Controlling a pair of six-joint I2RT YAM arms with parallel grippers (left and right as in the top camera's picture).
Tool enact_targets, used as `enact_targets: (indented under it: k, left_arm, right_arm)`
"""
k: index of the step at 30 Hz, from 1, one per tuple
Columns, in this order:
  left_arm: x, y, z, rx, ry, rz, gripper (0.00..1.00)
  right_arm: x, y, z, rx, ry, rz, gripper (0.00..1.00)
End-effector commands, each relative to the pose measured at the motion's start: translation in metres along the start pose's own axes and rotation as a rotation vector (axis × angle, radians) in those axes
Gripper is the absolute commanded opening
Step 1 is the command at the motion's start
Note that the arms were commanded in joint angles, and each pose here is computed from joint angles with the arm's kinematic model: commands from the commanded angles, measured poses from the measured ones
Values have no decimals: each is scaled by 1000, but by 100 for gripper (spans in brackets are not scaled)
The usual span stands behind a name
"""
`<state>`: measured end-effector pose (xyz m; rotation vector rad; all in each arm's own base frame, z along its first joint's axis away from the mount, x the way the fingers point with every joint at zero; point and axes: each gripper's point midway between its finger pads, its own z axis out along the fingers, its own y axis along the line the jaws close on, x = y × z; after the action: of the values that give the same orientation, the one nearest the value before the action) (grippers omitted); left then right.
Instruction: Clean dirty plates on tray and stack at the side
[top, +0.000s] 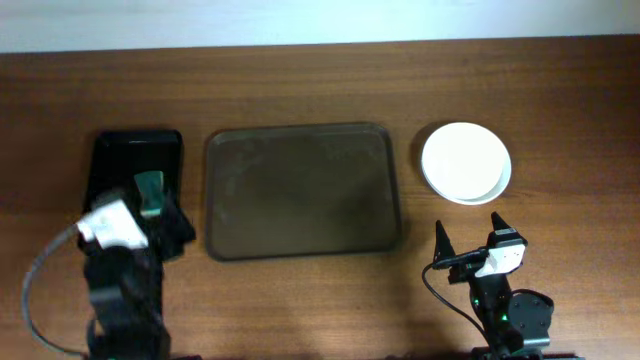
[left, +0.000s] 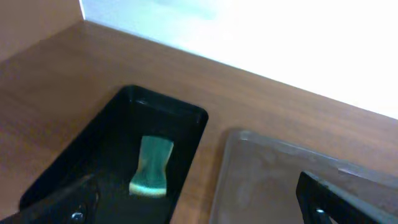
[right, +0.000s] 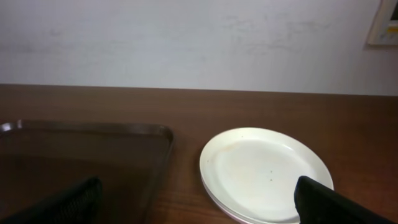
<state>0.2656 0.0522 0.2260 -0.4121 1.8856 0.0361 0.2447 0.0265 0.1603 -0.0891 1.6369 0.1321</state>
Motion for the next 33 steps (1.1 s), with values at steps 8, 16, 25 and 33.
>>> enact_targets:
  k: [8, 16, 25, 33]
  left_arm:
    - [63, 1, -4, 116, -316, 39, 99]
    - [75, -6, -1, 128, -279, 187, 99]
    - [75, -6, -1, 128, -279, 187, 99]
    - [75, -6, -1, 128, -279, 187, 99]
  right_arm:
    - [2, 4, 0, -20, 2, -2, 98]
    - [2, 4, 0, -20, 2, -3, 98]
    - [2, 4, 0, -20, 2, -3, 98]
    - [2, 4, 0, -20, 2, -3, 98]
